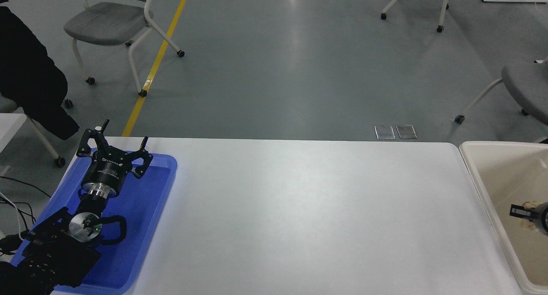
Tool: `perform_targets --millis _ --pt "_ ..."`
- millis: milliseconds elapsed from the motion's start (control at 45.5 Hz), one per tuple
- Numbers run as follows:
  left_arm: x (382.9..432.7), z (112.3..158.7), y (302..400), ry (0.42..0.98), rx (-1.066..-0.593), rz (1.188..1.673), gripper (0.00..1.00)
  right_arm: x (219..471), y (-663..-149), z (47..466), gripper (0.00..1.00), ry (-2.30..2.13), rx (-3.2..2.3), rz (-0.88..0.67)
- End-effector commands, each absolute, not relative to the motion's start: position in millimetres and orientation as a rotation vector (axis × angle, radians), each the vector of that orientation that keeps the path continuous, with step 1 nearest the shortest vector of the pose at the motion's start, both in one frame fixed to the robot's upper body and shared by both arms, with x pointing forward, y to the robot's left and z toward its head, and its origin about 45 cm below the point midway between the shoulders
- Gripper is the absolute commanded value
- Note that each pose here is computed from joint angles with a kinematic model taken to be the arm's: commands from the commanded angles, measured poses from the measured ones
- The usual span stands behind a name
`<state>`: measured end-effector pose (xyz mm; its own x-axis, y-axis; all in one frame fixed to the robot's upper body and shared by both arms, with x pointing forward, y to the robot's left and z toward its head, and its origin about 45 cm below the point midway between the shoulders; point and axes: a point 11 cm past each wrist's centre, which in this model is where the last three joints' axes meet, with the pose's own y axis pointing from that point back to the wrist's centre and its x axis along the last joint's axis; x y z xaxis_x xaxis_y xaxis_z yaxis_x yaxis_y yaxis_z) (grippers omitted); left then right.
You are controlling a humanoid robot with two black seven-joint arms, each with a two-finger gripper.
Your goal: Pick up paper ball place in dustbin
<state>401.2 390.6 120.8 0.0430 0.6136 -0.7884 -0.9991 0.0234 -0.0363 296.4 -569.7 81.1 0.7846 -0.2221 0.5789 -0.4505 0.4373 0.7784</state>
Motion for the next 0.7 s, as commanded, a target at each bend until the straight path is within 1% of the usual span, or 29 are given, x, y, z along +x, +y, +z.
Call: perform_targets --millis 0,352,484,593,681 --pt "401.2 120.8 390.5 0.688 -0.723 1.414 1.0 293 -566 74 1.0 -0.722 1.145 0.14" --pt "401.2 120.8 390.5 0.688 -0.723 1.414 1.0 302 -570 86 1.0 -0.768 1.15 0.148" --pt "401.2 120.8 390.5 0.688 -0.723 1.414 1.0 316 -567 96 1.0 -0.864 1.177 0.142" --pt "401.2 120.8 390.5 0.688 -0.723 1.414 1.0 346 -555 116 1.0 -1.018 1.237 0.144" --pt "401.2 120.8 390.5 0.688 -0.723 1.414 1.0 362 -537 120 1.0 -1.205 1.343 0.076"
